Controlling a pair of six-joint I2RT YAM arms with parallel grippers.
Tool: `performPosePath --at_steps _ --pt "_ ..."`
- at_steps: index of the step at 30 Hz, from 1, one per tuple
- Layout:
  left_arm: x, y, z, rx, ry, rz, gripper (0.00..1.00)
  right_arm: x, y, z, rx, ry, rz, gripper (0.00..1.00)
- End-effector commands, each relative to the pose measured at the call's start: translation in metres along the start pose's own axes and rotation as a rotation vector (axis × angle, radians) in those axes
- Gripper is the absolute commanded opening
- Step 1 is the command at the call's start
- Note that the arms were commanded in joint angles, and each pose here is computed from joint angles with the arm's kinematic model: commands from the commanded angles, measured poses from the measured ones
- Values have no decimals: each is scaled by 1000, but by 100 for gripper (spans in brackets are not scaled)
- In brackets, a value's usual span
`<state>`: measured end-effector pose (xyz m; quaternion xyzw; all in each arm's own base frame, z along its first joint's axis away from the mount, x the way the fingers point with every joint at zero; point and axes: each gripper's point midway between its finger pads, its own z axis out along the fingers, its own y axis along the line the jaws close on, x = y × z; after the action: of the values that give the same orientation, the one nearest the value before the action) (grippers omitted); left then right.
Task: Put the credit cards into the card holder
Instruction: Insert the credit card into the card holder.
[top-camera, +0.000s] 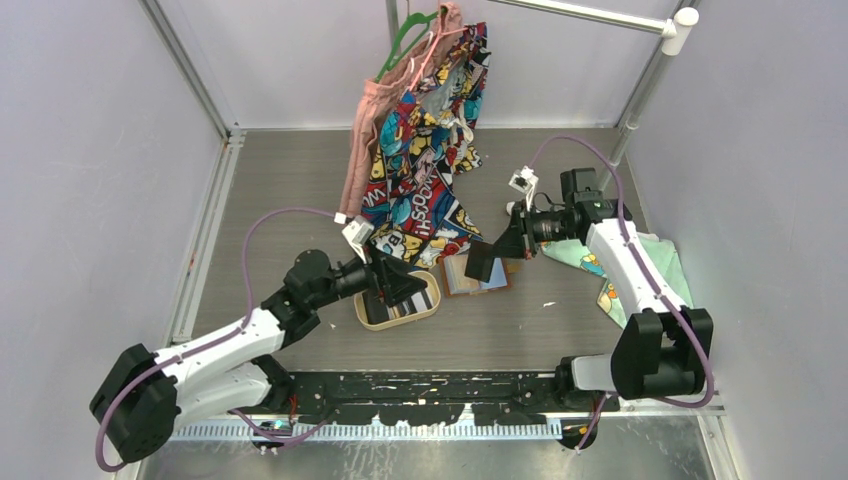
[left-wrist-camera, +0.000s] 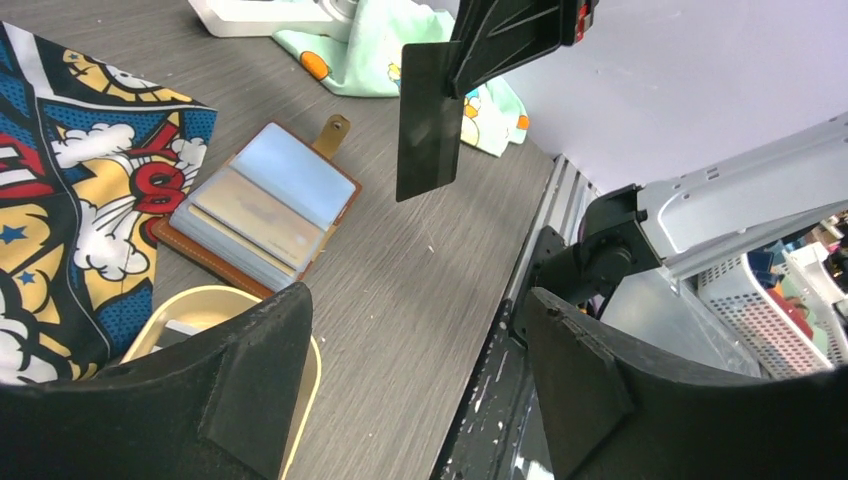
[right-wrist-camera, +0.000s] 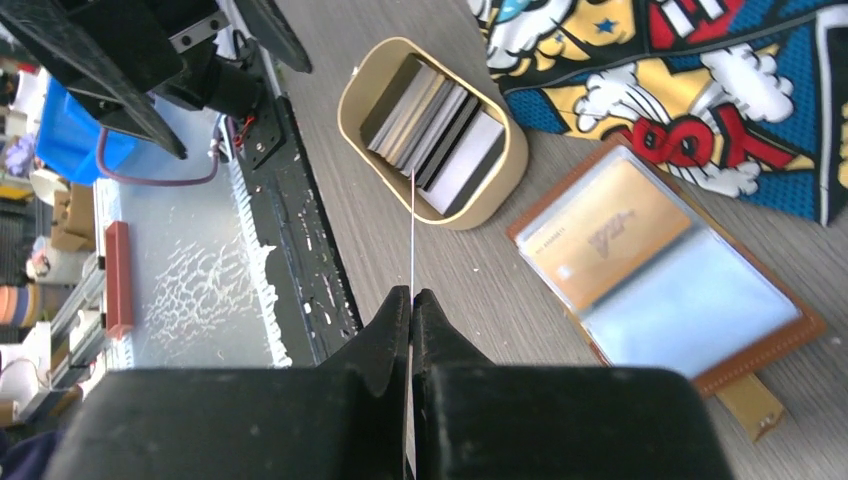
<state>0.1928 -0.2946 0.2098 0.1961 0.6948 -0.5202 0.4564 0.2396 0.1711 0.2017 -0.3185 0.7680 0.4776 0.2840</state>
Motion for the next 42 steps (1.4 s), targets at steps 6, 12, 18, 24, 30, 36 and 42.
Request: performPosePath --at_steps 6,12,18,24,30,36,42 --pt "-10 3 13 20 -81 -48 75 -2 -26 -17 61 -71 86 1" --pt "-5 10 23 6 -49 -53 71 15 -49 -11 104 -17 185 1" --pt "18 11 35 -53 42 144 69 29 -76 -10 198 46 271 1" --pt "55 7 52 4 151 491 70 38 -86 -5 204 71 318 1" --pt "83 14 83 73 243 693 71 41 -105 5 232 94 399 1" --pt "94 32 114 21 280 665 69 48 -125 7 280 129 451 1" --pt "99 48 132 -122 361 487 60 49 -134 10 286 134 472 1"
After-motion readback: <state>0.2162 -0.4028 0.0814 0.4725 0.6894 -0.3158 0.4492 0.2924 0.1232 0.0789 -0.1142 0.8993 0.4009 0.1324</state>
